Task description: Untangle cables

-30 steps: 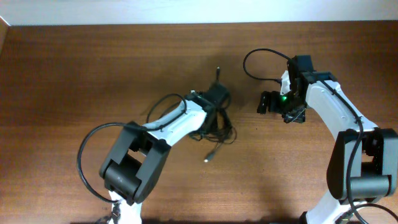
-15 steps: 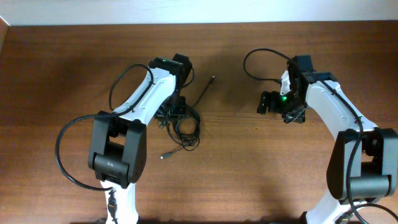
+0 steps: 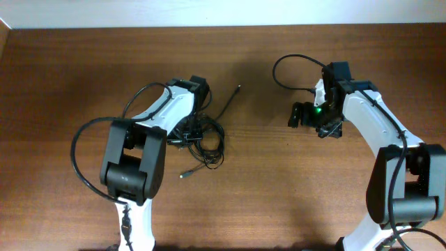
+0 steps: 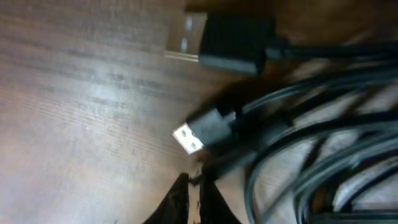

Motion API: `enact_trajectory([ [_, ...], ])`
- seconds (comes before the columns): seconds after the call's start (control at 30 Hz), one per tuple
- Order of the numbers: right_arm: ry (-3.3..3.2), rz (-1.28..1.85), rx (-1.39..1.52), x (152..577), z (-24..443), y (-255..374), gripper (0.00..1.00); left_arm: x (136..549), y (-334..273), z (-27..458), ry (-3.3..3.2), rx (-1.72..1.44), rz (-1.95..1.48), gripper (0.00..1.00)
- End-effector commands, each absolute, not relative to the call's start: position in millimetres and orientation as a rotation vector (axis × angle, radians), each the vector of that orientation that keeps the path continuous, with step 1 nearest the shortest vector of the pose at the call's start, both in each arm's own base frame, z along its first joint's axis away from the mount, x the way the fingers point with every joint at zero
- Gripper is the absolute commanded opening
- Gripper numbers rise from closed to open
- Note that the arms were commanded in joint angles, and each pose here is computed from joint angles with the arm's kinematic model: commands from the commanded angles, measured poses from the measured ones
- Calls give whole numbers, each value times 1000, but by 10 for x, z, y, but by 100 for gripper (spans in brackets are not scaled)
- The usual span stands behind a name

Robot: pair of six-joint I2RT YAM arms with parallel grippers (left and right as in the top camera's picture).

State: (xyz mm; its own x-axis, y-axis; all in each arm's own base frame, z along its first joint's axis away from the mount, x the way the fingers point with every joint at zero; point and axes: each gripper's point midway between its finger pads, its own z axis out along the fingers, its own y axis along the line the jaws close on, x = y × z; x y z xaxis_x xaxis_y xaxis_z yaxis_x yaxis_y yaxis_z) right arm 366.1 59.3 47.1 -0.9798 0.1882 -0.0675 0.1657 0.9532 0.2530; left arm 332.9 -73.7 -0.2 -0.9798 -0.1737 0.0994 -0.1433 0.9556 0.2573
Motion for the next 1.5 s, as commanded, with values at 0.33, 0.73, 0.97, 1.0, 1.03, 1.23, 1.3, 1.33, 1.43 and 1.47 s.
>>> enact_trajectory([
  [0.33,2978,368,252,3729,584,575,98,4333,-916,-125,-3313,496,100,6],
  [0.73,2978,368,252,3729,584,575,98,3981,-875,608,-3201,241,68,2],
  [0.97,2977,384,256,3729,588,594,99,3971,-1487,435,-3194,-147,500,4],
  [1.0,2978,427,253,3720,600,641,98,3968,-1461,327,-3204,-58,477,3],
  [1.03,2974,502,247,3713,624,722,98,3968,-1443,258,-3213,-18,463,3],
  [1.23,2903,872,192,3731,812,1119,99,4022,-1374,43,-3268,121,425,0],
  [1.3,2939,911,166,3616,804,1245,83,4033,-1380,26,-3276,123,431,0],
  [1.33,2955,913,142,3565,780,1312,79,4035,-1381,26,-3277,122,432,0],
  [1.43,2986,914,47,3420,678,1538,55,4046,-1386,44,-3278,115,439,5],
  [1.47,2985,916,9,3387,641,1618,47,4046,-1391,102,-3272,76,449,5],
])
